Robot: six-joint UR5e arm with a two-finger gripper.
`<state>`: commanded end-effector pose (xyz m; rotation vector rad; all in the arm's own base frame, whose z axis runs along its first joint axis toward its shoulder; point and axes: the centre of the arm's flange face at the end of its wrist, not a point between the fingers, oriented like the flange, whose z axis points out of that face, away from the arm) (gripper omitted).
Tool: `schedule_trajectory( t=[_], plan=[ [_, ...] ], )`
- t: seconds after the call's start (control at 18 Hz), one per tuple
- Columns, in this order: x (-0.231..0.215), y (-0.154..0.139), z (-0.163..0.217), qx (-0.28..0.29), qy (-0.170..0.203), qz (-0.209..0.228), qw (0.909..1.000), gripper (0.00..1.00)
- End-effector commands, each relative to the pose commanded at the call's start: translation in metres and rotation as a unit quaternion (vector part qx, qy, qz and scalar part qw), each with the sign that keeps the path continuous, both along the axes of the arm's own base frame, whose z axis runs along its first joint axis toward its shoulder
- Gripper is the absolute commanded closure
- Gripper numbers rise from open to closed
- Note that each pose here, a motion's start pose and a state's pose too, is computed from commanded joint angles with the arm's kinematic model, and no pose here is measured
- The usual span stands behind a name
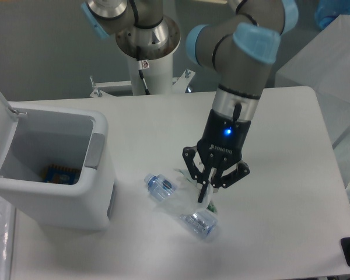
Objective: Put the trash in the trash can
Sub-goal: 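Carry the crumpled cup over the white bin and open the gripper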
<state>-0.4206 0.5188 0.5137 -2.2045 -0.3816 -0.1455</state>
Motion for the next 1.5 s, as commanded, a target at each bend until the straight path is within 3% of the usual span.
schedule_trajectory(
  t=[0.44,0.67,0.89,1.0,1.06,1.11,1.17,1.22,1.5],
  plan=[
    [0.111,0.013,0.047,0.020,-0.006,-0.041,0.9989,1.00],
    [0.168,0.005,0.047,0.017,-0.003,-0.075,0.9971,0.99],
    [0.194,0.006,0.041,0.013,-0.007,-0.092,0.9957,0.94],
    [0.211,0.012,0.030,0.007,-0.002,-0.114,0.9934,0.73],
    [0.213,0.012,0.027,0.006,0.007,-0.124,0.9922,0.54],
    [0.214,0.012,0.025,0.006,0.016,-0.133,0.9910,0.24],
    [0.217,0.009,0.028,0.009,0.028,-0.140,0.9897,0.05],
    [0.219,0.007,0.028,0.009,0.032,-0.144,0.9891,0.01],
    [0.219,0.007,0.032,0.010,0.035,-0.143,0.9891,0.00]
  ],
)
